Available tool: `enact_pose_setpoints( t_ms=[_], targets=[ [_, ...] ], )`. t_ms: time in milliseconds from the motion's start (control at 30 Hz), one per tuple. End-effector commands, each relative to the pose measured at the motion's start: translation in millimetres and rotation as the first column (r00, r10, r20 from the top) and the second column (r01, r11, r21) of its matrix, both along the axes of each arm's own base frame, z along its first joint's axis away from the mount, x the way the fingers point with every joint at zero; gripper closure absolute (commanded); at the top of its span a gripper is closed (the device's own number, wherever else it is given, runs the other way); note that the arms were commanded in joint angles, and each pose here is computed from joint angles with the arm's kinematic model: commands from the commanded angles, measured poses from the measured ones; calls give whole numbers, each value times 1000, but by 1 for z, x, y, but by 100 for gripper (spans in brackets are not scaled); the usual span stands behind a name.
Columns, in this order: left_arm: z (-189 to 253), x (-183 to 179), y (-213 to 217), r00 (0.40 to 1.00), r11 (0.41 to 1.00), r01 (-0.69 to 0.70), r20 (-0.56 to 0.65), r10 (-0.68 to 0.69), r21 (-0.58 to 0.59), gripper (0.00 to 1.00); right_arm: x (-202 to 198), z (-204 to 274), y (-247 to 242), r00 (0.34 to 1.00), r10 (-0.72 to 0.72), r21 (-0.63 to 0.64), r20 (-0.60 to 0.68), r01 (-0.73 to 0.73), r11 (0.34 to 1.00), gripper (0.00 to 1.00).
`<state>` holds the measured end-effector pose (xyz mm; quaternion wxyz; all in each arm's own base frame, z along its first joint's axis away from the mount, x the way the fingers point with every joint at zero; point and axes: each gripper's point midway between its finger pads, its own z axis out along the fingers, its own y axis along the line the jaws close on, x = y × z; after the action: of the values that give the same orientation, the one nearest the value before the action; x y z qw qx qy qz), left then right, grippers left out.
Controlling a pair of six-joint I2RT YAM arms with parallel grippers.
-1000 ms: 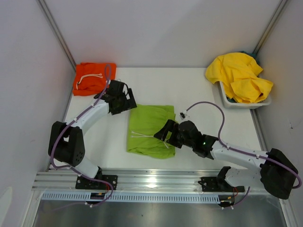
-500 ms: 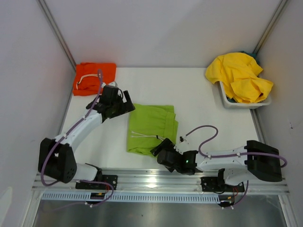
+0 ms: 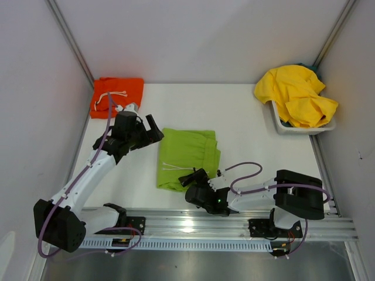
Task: Fold and stack the shorts
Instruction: Fold the shorts
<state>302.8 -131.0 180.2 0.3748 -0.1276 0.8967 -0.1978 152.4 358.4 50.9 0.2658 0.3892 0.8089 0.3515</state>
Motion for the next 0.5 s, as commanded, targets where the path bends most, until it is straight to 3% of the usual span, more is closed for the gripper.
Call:
enact_pose_setpoints(
  t_ms=[0, 200, 400, 467],
  targets=[
    [8, -8, 1, 1000, 1000, 28, 5, -28, 8, 2, 20, 5, 4, 991, -135, 132, 8, 133, 982, 0],
    [10, -8, 3, 1000, 1000, 20, 9, -20, 20, 2, 34, -4, -14, 974, -225, 140, -8, 224, 964, 1],
    [11, -7, 5, 1000, 1000, 12, 8, -12, 25, 2, 51, -2, -55, 943, -332, 114, 4, 330, 937, 23],
    [12, -6, 5, 1000, 1000, 13, 12, -13, 25, 2, 55, -5, -72, 938, -346, 52, 5, 345, 937, 30]
  ],
)
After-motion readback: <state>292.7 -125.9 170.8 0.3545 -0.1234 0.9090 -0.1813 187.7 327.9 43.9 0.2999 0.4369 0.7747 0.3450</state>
